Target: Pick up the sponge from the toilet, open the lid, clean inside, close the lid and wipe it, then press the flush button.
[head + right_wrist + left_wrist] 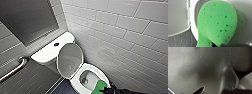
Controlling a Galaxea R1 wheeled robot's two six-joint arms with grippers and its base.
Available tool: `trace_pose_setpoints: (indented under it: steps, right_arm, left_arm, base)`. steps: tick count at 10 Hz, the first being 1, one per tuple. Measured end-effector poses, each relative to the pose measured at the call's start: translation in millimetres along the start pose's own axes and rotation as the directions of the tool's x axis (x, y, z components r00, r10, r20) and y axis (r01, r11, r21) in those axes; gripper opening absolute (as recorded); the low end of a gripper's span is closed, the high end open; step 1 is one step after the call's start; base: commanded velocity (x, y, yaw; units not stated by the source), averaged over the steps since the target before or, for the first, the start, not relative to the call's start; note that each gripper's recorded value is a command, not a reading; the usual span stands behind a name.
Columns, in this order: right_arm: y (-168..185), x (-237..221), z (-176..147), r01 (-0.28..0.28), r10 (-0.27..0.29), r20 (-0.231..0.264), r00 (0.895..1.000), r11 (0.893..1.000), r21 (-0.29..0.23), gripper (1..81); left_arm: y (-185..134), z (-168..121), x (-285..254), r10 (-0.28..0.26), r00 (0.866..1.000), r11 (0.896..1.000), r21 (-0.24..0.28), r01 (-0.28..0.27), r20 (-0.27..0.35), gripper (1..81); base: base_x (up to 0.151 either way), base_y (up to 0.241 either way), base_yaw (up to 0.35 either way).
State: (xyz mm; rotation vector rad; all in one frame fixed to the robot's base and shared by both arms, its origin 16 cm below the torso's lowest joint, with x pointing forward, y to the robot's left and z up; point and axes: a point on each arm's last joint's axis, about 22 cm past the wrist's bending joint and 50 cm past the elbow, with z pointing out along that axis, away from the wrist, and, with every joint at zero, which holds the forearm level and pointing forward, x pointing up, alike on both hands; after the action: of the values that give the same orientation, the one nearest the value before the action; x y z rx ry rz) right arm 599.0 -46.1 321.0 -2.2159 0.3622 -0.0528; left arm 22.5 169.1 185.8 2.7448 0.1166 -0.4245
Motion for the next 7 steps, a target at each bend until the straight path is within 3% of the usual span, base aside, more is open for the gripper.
trace_pose_setpoints:
  steps: [3, 7]
  right_arm:
    - [-32, 86, -3, 0.104, -0.107, -0.092, 0.99, 0.994, -0.036, 1.0]
    - [-31, 124, 12, 0.126, -0.141, -0.134, 0.981, 0.985, -0.114, 1.0]
  left_arm:
    - [2, 1, 0, 0.0, 1.0, 1.0, -0.002, 0.0, 0.0, 81.1]
    - [1, 0, 0, 0.0, 1.0, 1.0, -0.001, 0.0, -0.001, 81.1]
  base:
    - [0.0, 0.0, 0.0]
    - [0.0, 0.0, 0.0]
